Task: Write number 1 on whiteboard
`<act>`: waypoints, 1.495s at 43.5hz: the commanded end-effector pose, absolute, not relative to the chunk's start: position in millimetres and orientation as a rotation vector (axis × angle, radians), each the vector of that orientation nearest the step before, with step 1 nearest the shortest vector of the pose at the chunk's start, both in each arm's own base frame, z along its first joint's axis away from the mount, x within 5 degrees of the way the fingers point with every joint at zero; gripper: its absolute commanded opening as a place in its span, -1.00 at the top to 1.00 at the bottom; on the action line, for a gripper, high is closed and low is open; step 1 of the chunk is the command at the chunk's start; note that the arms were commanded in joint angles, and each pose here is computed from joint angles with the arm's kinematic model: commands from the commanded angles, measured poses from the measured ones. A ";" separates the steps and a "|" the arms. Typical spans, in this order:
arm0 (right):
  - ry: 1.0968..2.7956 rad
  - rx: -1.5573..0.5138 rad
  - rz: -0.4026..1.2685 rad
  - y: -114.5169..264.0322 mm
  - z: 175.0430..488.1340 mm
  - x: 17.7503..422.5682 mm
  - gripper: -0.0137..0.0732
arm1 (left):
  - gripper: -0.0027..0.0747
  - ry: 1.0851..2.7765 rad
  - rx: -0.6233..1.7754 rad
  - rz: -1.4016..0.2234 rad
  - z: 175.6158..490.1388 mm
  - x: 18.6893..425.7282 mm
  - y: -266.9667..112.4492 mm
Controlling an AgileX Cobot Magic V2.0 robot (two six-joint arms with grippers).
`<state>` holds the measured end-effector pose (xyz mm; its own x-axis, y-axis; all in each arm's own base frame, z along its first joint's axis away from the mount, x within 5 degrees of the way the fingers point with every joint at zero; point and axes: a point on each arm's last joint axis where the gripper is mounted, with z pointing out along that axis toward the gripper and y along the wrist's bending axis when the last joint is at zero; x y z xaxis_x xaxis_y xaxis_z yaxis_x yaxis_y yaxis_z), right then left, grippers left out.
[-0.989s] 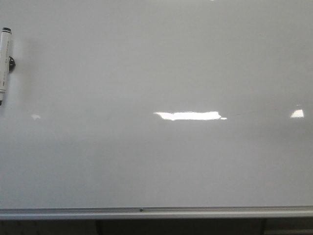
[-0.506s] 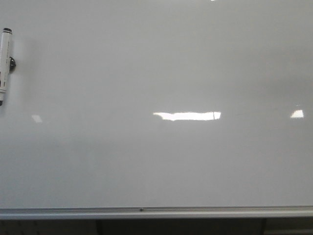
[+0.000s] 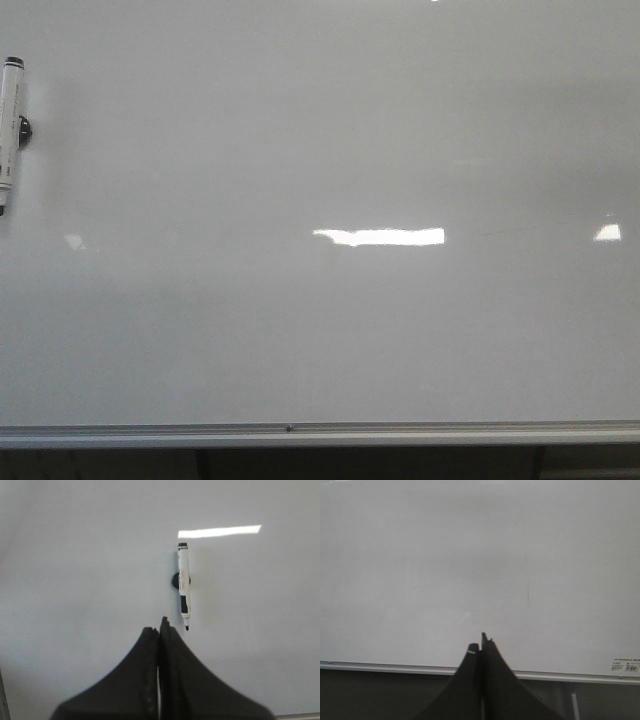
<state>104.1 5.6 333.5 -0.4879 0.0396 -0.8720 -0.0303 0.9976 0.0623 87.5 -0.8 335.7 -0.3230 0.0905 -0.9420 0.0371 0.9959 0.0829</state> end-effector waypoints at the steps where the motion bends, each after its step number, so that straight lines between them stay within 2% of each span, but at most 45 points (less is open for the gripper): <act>1: 2.004 0.000 0.082 5.9 346.7 112.8 0.85 | 0.98 1.841 0.086 0.038 347.0 94.6 -2.0; 10: 2.049 0.000 0.082 6.1 341.6 119.6 0.83 | 0.98 1.875 0.088 0.038 343.7 101.1 -2.2; 13: 2.057 0.001 0.082 6.1 340.5 121.1 0.77 | 0.95 1.884 0.088 0.038 342.8 103.1 -2.3; 17: 2.062 -0.002 0.081 6.2 339.8 122.5 0.45 | 0.67 1.894 0.089 0.038 341.8 105.2 -2.4; 20: 2.064 -0.006 0.078 6.2 339.6 122.8 0.06 | 0.34 1.898 0.089 0.038 341.3 106.1 -2.4; 22: 2.065 -0.006 0.078 6.2 339.5 123.3 -0.20 | 0.03 1.898 0.089 0.038 341.3 106.1 -2.4; 23: 2.065 -0.006 0.078 6.2 339.5 123.3 -0.30 | -0.04 1.898 0.089 0.038 341.3 106.1 -2.4; 25: 2.066 -0.007 0.078 6.2 339.4 123.2 -0.46 | -0.24 1.898 0.089 0.038 341.3 106.1 -2.4; 28: 2.066 -0.007 0.078 6.2 339.4 123.2 -0.59 | -0.38 1.905 0.090 0.037 340.6 107.7 -2.5; 39: 2.066 -0.007 0.078 6.2 339.4 123.2 -0.55 | -0.40 1.975 0.161 -0.004 337.9 127.3 -11.6; 48: 2.066 -0.007 0.078 6.2 339.4 123.2 -0.55 | -0.40 2.062 0.228 -0.017 335.4 158.2 -22.0; 65: 2.067 -0.007 0.078 6.2 339.3 123.2 -0.55 | -0.40 2.199 0.141 -0.060 316.0 228.3 -31.7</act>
<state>118.9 5.9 325.3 -0.5508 0.0330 -0.8340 -0.0288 0.9979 0.0585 210.3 -27.9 301.2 -0.6579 0.1184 -0.7437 0.1386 0.9897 0.0349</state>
